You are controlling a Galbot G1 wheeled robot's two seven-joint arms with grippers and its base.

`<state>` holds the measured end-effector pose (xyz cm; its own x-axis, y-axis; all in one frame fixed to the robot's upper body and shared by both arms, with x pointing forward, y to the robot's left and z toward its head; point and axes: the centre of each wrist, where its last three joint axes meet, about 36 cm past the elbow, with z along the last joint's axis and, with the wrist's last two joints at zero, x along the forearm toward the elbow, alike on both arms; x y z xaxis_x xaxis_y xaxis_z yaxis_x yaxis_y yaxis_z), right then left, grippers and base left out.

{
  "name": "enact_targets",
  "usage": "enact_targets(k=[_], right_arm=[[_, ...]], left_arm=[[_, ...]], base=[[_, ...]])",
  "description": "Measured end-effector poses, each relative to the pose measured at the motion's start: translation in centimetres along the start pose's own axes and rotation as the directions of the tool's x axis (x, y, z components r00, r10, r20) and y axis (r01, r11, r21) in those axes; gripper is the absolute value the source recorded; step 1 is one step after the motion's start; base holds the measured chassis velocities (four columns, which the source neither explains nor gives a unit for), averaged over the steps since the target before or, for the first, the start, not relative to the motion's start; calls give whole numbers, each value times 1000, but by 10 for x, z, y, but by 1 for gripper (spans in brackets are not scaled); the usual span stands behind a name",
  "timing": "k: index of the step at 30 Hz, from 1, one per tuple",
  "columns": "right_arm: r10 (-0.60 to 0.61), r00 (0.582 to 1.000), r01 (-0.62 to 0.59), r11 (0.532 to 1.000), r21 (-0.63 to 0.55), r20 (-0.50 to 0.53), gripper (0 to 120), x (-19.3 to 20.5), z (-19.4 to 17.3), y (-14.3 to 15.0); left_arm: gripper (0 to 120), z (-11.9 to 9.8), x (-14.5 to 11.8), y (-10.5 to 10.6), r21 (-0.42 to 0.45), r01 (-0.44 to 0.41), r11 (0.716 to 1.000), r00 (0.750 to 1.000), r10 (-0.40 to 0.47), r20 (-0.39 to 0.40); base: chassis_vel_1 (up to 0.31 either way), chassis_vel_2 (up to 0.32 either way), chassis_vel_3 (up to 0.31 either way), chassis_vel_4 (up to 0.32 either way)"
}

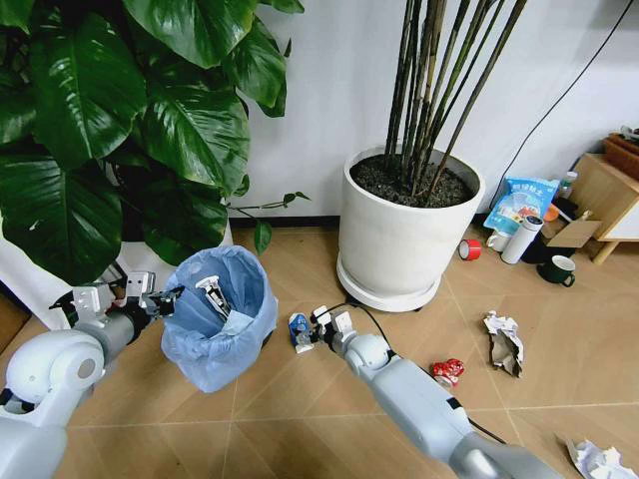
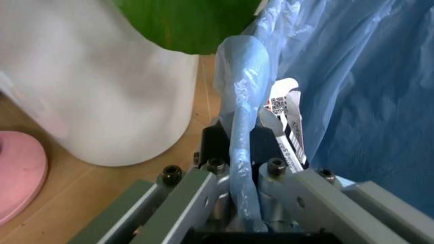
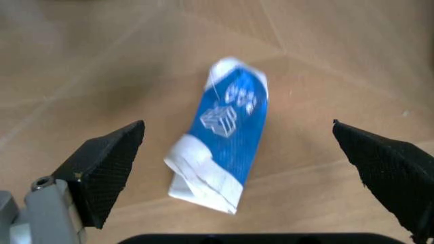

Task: Pick up the trash bin and place the garbage on the floor into it.

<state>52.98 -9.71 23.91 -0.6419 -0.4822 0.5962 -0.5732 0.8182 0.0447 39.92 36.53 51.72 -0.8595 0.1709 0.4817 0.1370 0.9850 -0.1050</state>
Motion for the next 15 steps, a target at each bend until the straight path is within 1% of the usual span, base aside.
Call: enact_targets(k=[9, 15], right_arm=[[-6, 1000, 6, 1000, -8, -31, 100, -12, 10, 4], [1, 999, -2, 1000, -13, -48, 100, -21, 13, 7]], left_arm=[[0, 0, -3, -8, -6, -20, 1000, 1000, 20, -2], [0, -1, -1, -9, -10, -23, 1000, 1000, 23, 1]], base=[[0, 0, 0, 0], [0, 0, 0, 0]])
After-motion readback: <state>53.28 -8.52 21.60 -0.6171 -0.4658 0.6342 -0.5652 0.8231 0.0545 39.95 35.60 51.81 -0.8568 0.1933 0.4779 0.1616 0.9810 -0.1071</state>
